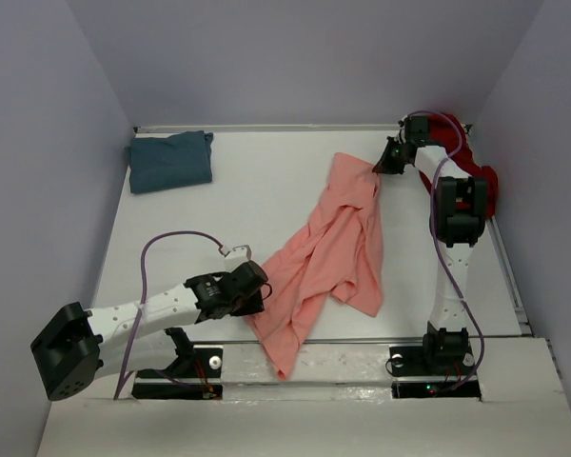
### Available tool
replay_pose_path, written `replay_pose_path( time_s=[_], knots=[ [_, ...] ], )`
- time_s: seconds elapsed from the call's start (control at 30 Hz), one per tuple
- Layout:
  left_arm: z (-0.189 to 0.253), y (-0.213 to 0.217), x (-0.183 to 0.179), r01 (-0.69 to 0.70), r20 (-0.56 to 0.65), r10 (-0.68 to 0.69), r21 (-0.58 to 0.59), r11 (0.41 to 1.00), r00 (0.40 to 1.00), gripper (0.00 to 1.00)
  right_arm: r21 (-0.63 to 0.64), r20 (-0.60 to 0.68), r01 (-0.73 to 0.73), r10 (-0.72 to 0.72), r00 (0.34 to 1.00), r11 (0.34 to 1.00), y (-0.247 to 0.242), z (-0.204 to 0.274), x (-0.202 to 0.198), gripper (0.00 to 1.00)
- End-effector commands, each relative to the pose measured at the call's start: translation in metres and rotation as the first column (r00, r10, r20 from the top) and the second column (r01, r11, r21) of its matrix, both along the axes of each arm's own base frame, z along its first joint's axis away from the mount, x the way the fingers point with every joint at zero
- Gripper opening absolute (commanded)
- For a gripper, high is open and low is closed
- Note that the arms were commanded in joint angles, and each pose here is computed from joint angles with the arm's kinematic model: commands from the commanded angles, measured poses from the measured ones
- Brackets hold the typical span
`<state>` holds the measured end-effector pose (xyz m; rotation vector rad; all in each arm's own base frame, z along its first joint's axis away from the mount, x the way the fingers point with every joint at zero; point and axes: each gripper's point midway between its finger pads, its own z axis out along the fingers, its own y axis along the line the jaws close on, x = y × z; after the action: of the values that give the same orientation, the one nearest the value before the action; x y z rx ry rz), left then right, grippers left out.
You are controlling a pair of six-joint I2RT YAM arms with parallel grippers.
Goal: Fold and stack the t-shirts
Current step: Flatten the tshirt out
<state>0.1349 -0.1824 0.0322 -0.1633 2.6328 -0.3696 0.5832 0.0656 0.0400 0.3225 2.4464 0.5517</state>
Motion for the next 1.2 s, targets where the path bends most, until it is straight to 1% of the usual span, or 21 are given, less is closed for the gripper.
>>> replay_pose_path(
  time_s=[0.0,0.07,0.1,0.13,0.23,0.4,0.63,0.8,0.9,0.97,1.07,1.1,1.17],
  knots=[
    [0.014,-0.003,0.004,-0.02,0.021,0.02,-0.01,1.0,1.0,0.45,0.005,0.037,-0.008,0.008,0.999,1.0,-0.002,0.009,0.011,0.0],
    [0.014,-0.004,0.004,-0.021,0.02,0.022,-0.01,1.0,1.0,0.34,0.007,0.037,-0.01,0.01,0.999,1.0,-0.001,0.009,0.011,0.0],
    [0.016,-0.004,0.004,-0.021,0.022,0.021,-0.01,1.0,1.0,0.2,0.007,0.033,-0.008,0.008,0.999,1.0,-0.001,0.008,0.011,0.0],
    [0.016,-0.004,0.004,-0.024,0.021,0.024,-0.011,1.0,0.999,0.11,0.009,0.035,-0.01,0.01,0.999,1.0,-0.001,0.008,0.011,0.0],
    [0.015,-0.003,0.004,-0.026,0.021,0.026,-0.007,1.0,0.999,0.0,0.008,0.035,-0.009,0.009,0.999,1.0,-0.001,0.008,0.011,0.0],
    [0.014,-0.002,0.003,-0.026,0.019,0.026,-0.004,1.0,0.999,0.0,0.009,0.035,-0.01,0.01,0.999,1.0,-0.001,0.009,0.011,0.0],
    [0.022,0.003,0.011,-0.066,0.061,0.065,0.008,0.998,0.996,0.0,0.01,0.06,-0.016,0.015,0.998,1.0,0.0,0.021,0.014,0.0],
    [0.04,0.006,0.026,-0.108,0.13,0.105,0.016,0.994,0.986,0.0,0.025,0.101,-0.024,0.022,0.995,0.999,0.003,0.048,0.016,0.0],
    [0.058,0.005,0.039,-0.135,0.191,0.128,0.02,0.991,0.973,0.0,0.039,0.137,-0.031,0.026,0.99,0.999,0.005,0.074,0.019,0.0],
    [0.077,0.002,0.056,-0.166,0.261,0.154,0.024,0.986,0.953,0.0,0.059,0.171,-0.049,0.038,0.985,0.997,0.01,0.1,0.017,0.0],
    [0.086,0.002,0.07,-0.199,0.313,0.17,0.063,0.978,0.935,0.0,0.082,0.181,-0.065,0.049,0.982,0.994,0.014,0.118,0.012,0.0],
    [0.098,0.001,0.079,-0.22,0.348,0.185,0.062,0.974,0.919,0.0,0.092,0.19,-0.079,0.06,0.98,0.993,0.017,0.127,0.01,0.0],
    [0.102,-0.001,0.088,-0.237,0.374,0.188,0.089,0.967,0.908,0.0,0.091,0.221,-0.09,0.068,0.973,0.992,0.018,0.149,0.005,0.0]
  ],
)
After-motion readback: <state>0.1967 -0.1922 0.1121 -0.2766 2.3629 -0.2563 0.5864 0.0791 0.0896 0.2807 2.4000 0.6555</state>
